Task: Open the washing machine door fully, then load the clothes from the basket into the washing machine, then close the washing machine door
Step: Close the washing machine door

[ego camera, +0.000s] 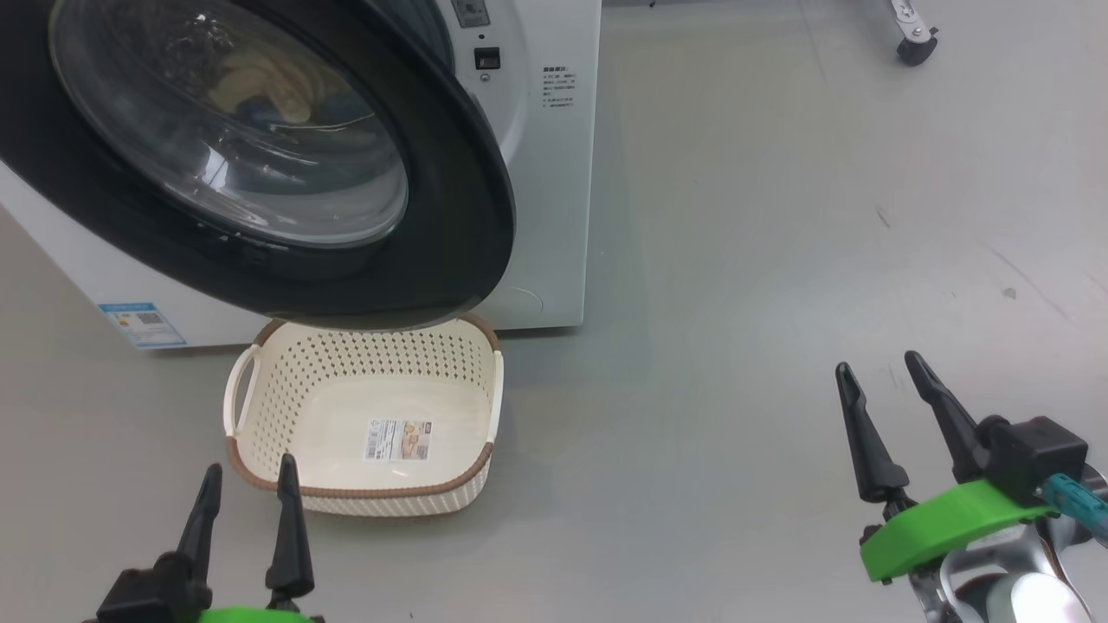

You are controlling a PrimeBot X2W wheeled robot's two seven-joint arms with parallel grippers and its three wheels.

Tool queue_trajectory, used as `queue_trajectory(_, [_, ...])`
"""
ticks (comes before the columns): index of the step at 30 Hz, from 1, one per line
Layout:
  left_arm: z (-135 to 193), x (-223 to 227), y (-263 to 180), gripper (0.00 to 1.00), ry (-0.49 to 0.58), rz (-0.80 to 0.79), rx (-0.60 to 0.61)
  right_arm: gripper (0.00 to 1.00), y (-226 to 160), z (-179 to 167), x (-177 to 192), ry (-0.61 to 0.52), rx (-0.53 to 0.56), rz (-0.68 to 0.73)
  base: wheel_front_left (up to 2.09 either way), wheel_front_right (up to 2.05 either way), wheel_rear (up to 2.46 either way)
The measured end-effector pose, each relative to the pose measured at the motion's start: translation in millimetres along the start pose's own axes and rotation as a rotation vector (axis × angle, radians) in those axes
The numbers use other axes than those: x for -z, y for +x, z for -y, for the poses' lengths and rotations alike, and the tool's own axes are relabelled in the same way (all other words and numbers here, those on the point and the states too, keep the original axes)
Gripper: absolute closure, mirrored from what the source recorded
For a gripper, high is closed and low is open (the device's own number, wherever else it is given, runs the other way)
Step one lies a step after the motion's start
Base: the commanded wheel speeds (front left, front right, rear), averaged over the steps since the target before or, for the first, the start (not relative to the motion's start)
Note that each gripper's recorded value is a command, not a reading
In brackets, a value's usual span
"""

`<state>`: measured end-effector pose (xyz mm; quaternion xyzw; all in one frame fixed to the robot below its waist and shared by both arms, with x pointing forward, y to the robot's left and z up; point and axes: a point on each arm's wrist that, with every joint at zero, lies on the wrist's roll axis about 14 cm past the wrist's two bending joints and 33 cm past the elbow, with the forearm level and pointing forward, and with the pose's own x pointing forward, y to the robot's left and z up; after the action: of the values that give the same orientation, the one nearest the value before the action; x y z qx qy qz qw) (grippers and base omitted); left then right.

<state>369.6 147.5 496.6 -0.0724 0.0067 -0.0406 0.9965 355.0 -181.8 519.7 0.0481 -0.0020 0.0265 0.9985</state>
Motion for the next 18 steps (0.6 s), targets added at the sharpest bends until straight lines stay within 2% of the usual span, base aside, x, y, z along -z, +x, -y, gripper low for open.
queue_trajectory(6, [-2.2,1.6,-1.1,0.0,0.003,-0.005,-0.011,0.0,3.1,1.5,2.8,0.0,0.003,-0.008,0.0,0.0,0.0])
queue_trajectory(7, [-2.5,1.4,-1.5,0.0,0.008,-0.004,-0.012,0.09,4.1,2.1,3.2,-0.001,0.004,-0.01,0.0,0.0,0.0])
queue_trajectory(8, [-3.0,1.2,-2.0,0.0,0.011,-0.003,-0.013,0.09,5.3,2.2,4.0,-0.001,0.004,-0.012,0.0,0.0,0.0])
queue_trajectory(9, [-3.3,1.0,-2.4,0.0,0.011,-0.003,-0.015,0.58,6.7,2.5,4.8,-0.001,0.004,-0.014,0.0,0.0,0.0])
queue_trajectory(10, [-3.5,-0.1,-2.5,0.0,0.01,0.001,-0.017,0.83,8.5,2.1,6.0,0.0,0.002,-0.017,0.0,0.0,0.0])
queue_trajectory(11, [-3.9,-1.4,-2.5,0.0,0.01,0.005,-0.018,1.0,10.3,0.8,7.4,0.0,-0.003,-0.021,0.0,0.0,0.0])
queue_trajectory(14, [-4.7,-4.1,-3.9,0.0,0.014,0.014,-0.023,1.0,16.5,-4.5,13.8,-0.006,-0.021,-0.04,0.0,0.0,0.0])
queue_trajectory(15, [-8.2,-2.3,-8.7,0.0,0.017,0.008,-0.033,1.0,37.1,-22.7,17.2,-0.01,-0.079,-0.046,0.0,0.0,0.0])
queue_trajectory(18, [-9.6,-2.4,-8.9,0.0,0.017,0.008,-0.036,1.0,49.7,-34.4,13.6,-0.016,-0.114,-0.033,0.0,0.0,0.0])
